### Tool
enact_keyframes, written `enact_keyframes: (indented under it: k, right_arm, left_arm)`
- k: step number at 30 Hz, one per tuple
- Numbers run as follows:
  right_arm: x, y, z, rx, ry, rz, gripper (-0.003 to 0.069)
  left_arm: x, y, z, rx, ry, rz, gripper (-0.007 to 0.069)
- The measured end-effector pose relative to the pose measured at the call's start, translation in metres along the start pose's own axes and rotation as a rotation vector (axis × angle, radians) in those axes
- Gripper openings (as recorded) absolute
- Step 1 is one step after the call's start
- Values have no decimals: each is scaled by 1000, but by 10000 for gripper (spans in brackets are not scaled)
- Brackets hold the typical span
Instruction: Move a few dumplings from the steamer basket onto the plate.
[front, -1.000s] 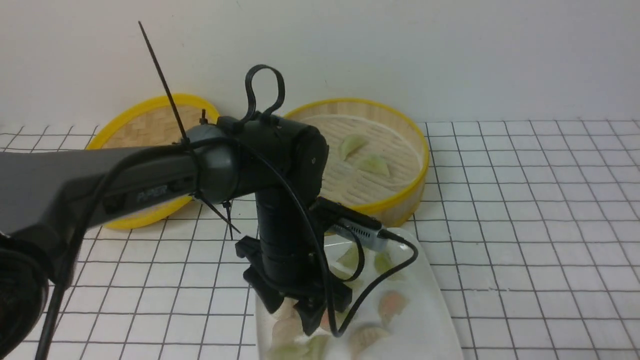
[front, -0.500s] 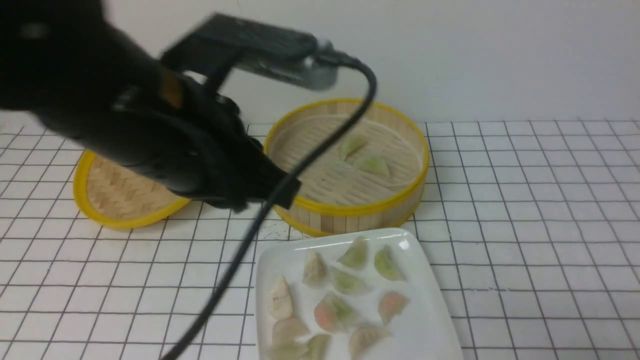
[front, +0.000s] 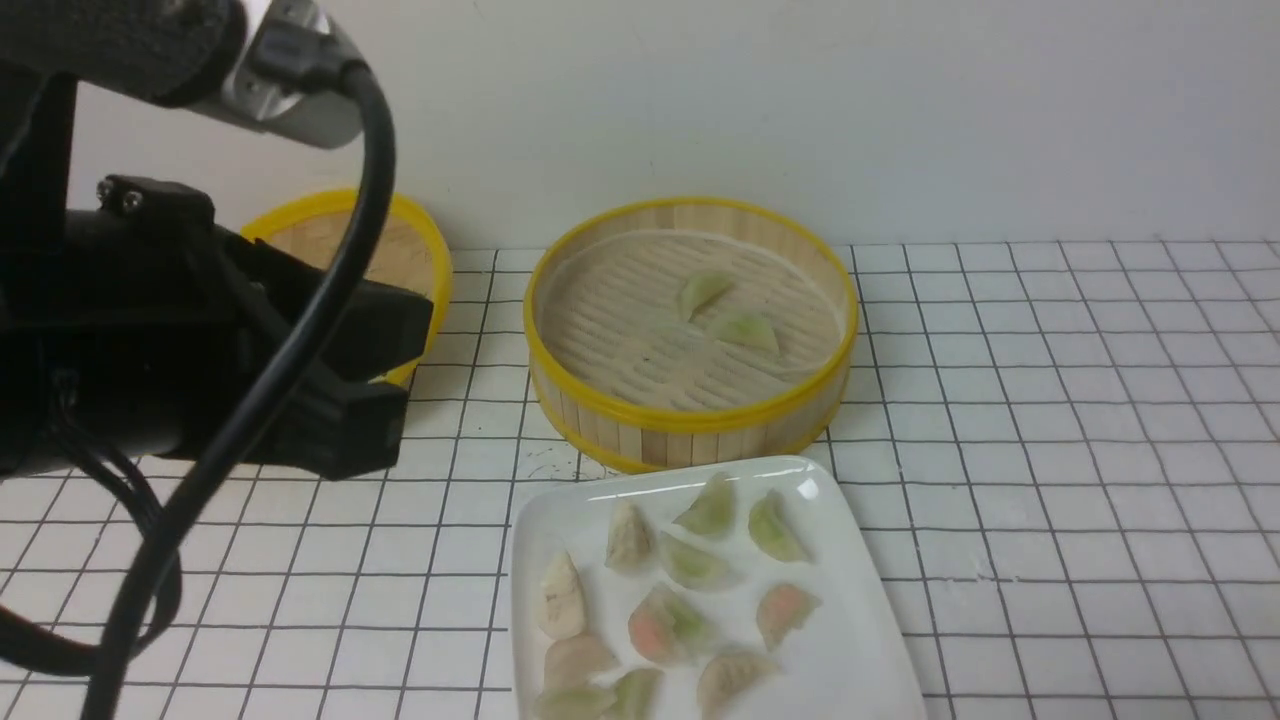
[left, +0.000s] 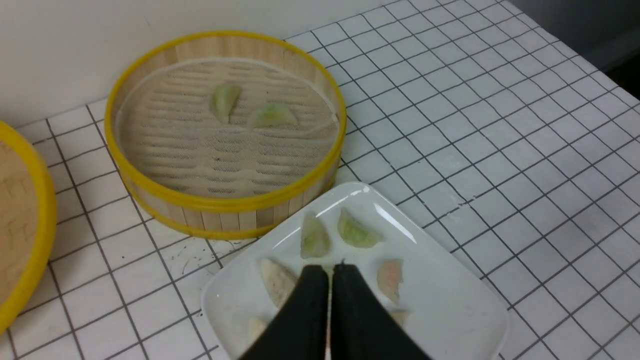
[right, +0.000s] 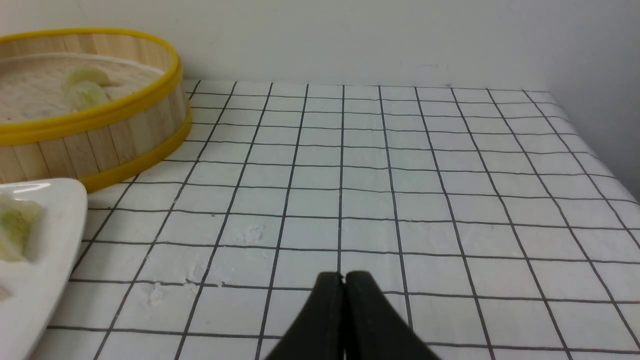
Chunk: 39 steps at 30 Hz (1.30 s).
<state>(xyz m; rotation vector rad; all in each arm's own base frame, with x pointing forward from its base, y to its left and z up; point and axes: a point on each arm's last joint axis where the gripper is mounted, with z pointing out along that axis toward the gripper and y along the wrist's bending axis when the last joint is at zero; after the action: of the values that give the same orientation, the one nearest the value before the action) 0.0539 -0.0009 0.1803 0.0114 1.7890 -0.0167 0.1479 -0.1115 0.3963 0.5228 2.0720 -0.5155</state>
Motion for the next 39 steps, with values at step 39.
enact_keyframes:
  k: [39]
  right_arm:
    - [0, 0, 0, 0, 0, 0, -13]
  left_arm:
    - [258, 73, -11, -542, -285, -199, -6]
